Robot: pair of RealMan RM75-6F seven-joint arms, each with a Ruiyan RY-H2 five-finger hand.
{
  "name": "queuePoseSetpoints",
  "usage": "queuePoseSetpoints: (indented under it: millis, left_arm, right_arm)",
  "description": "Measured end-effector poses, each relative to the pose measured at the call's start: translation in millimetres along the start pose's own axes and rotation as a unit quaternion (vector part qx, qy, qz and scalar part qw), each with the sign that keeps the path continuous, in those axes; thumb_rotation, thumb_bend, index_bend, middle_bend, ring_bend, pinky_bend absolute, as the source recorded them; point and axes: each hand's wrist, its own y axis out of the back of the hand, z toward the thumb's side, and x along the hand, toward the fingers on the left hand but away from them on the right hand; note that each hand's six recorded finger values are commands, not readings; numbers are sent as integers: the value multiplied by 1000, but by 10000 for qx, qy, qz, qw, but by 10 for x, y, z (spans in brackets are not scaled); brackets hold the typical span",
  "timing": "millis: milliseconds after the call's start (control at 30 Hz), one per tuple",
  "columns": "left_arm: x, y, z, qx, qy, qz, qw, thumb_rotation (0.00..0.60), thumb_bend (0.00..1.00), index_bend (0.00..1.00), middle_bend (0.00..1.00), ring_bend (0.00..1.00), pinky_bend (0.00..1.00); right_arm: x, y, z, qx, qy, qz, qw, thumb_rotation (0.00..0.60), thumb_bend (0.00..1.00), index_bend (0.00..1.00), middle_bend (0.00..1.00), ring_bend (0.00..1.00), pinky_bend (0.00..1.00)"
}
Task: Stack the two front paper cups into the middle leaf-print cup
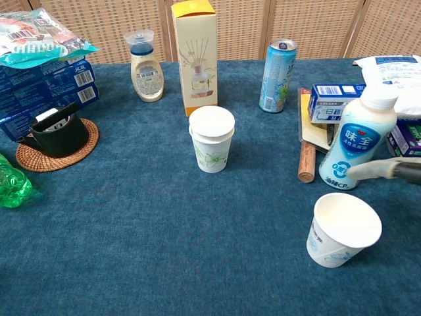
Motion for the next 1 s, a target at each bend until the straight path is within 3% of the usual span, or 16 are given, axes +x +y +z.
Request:
queuePoseSetpoints:
  millis: [267, 533, 767, 1000]
  left_arm:
    - [-3, 32, -37, -26, 46, 33, 10000, 600, 398, 0, 0, 0, 0]
    - [-7, 62, -59, -57, 72, 66, 9999, 600, 398, 0, 0, 0, 0]
    - [-9, 76, -78, -66, 103, 83, 9999, 600, 397, 0, 0, 0, 0]
    - [-8, 90, -95, -82, 145, 110, 9998, 600, 398, 0, 0, 0, 0]
  right_arm:
    - [-380, -96, 151, -31, 134, 104, 9999, 600, 112, 0, 0, 0, 0]
    - [-534, -196, 202, -11, 164, 210, 9996, 600, 119, 0, 0, 0, 10]
    - [-545, -292, 120, -136, 105, 179, 9997, 600, 178, 13, 0, 0, 182]
    - [-520, -329, 19, -212, 177, 0, 9996, 600, 300, 121, 64, 0, 429]
